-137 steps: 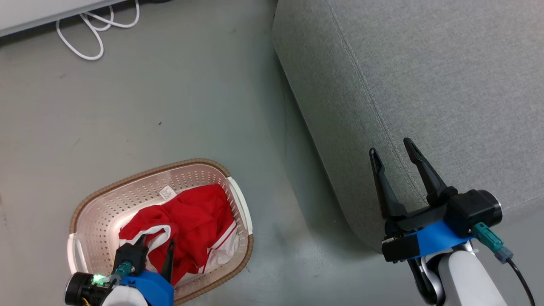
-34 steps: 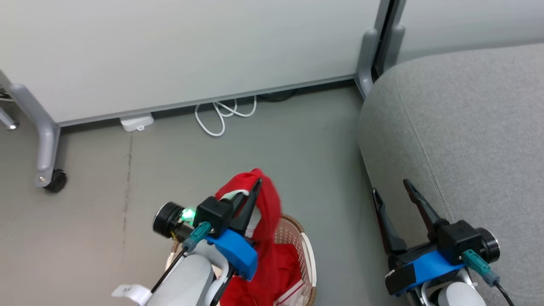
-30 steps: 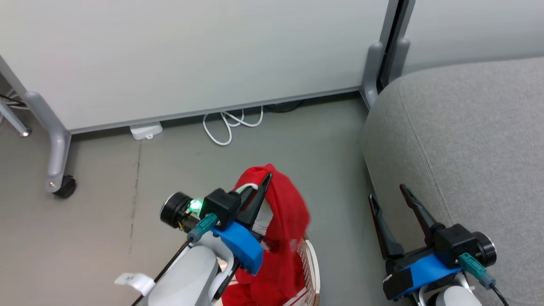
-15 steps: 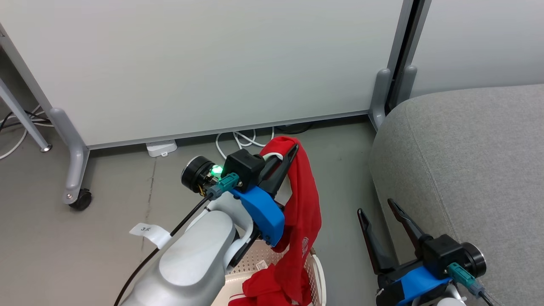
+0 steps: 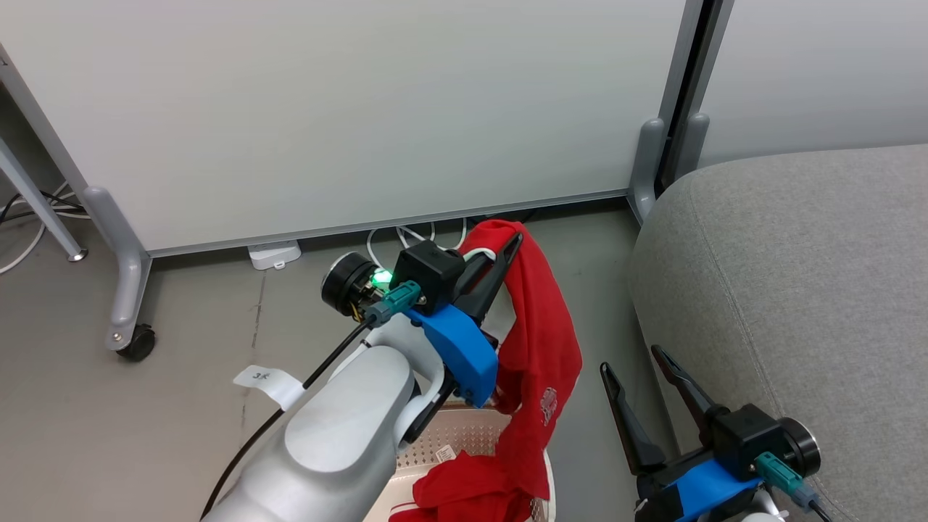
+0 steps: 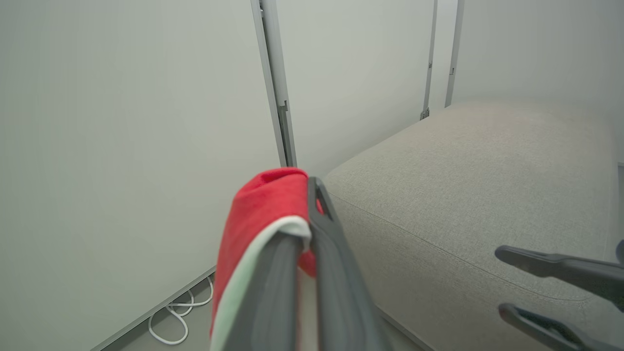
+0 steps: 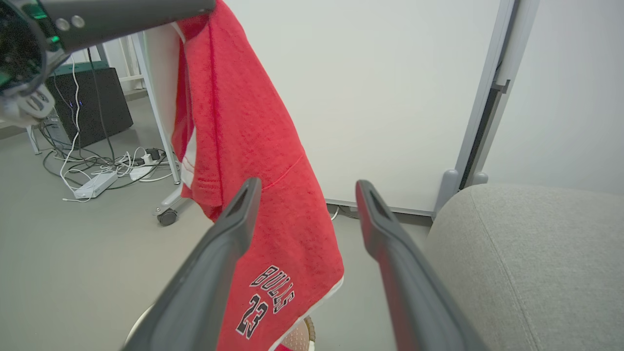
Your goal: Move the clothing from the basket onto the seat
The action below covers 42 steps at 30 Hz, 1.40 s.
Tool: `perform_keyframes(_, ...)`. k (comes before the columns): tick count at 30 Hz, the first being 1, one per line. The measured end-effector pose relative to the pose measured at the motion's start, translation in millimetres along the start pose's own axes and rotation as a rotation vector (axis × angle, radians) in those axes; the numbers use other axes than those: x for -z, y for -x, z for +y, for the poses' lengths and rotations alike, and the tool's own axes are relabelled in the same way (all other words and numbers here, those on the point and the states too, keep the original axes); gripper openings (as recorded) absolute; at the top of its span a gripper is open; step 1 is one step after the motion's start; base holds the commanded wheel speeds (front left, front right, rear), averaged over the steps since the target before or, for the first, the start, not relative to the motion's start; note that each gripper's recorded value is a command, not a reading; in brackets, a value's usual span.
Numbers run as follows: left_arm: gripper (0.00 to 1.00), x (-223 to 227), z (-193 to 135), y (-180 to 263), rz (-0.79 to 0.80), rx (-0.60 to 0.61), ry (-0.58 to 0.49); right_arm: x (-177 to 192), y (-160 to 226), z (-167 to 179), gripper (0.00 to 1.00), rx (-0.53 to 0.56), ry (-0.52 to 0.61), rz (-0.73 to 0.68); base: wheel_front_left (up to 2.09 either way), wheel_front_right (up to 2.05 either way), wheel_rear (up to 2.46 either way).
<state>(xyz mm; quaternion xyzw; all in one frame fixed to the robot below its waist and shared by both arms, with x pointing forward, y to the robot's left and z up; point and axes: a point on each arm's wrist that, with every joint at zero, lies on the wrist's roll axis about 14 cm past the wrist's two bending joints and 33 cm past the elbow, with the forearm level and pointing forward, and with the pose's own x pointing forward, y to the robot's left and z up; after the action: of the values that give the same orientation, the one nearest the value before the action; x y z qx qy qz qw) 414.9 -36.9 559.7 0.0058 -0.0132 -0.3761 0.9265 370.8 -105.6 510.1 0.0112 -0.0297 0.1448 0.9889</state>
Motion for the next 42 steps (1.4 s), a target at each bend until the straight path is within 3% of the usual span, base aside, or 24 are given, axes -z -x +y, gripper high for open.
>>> perform_keyframes(9, 0.0, 0, -2, -3, -0.003, 0.009, 0.009, 6, -3, 15, 1.0, -0.044, -0.022, 0.023, 0.0, 0.0, 0.0)
perform_keyframes(24, 0.0, -6, -3, -8, -0.012, 0.023, 0.009, 12, -44, 51, 1.0, -0.192, -0.023, 0.101, 0.0, 0.0, 0.0)
perform_keyframes(31, 0.0, -8, -5, -10, -0.019, 0.033, 0.017, 17, -60, 48, 1.0, -0.205, 0.029, 0.133, 0.0, 0.0, 0.0)
perform_keyframes(42, 0.0, -13, -18, -9, -0.028, 0.067, 0.031, 24, -76, 47, 1.0, -0.207, -0.003, 0.168, 0.0, 0.0, 0.0)
